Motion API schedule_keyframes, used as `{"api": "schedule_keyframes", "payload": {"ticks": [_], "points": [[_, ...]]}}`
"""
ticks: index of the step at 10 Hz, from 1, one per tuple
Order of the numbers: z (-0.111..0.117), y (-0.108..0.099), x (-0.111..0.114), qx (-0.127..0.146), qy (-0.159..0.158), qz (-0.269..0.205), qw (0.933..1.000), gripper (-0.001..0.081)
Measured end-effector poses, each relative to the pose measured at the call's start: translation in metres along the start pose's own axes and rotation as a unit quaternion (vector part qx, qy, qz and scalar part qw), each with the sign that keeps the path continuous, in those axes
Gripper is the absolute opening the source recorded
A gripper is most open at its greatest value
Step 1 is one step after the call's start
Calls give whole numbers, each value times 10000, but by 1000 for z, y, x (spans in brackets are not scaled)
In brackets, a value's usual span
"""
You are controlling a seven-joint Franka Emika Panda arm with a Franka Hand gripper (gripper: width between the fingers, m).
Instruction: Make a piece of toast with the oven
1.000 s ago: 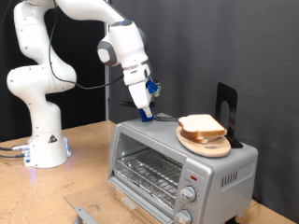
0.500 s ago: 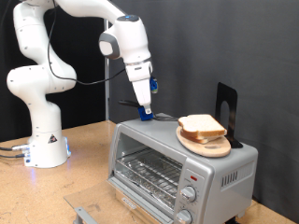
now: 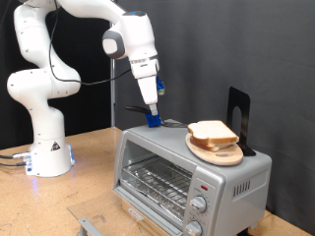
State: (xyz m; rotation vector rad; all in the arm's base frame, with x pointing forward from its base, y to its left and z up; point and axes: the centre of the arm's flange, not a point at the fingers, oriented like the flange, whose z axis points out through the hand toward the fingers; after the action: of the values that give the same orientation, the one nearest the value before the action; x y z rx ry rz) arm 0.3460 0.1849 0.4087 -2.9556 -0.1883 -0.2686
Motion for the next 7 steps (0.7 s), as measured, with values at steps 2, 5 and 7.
{"api": "schedule_keyframes", "payload": {"ticks": [2,5,7], "points": [[5,4,-3,-96,88,33,9999,808],[15,11,-7,-200,236,52,9995,808],[17,12,-8,-194,272,69,9994,808]]}}
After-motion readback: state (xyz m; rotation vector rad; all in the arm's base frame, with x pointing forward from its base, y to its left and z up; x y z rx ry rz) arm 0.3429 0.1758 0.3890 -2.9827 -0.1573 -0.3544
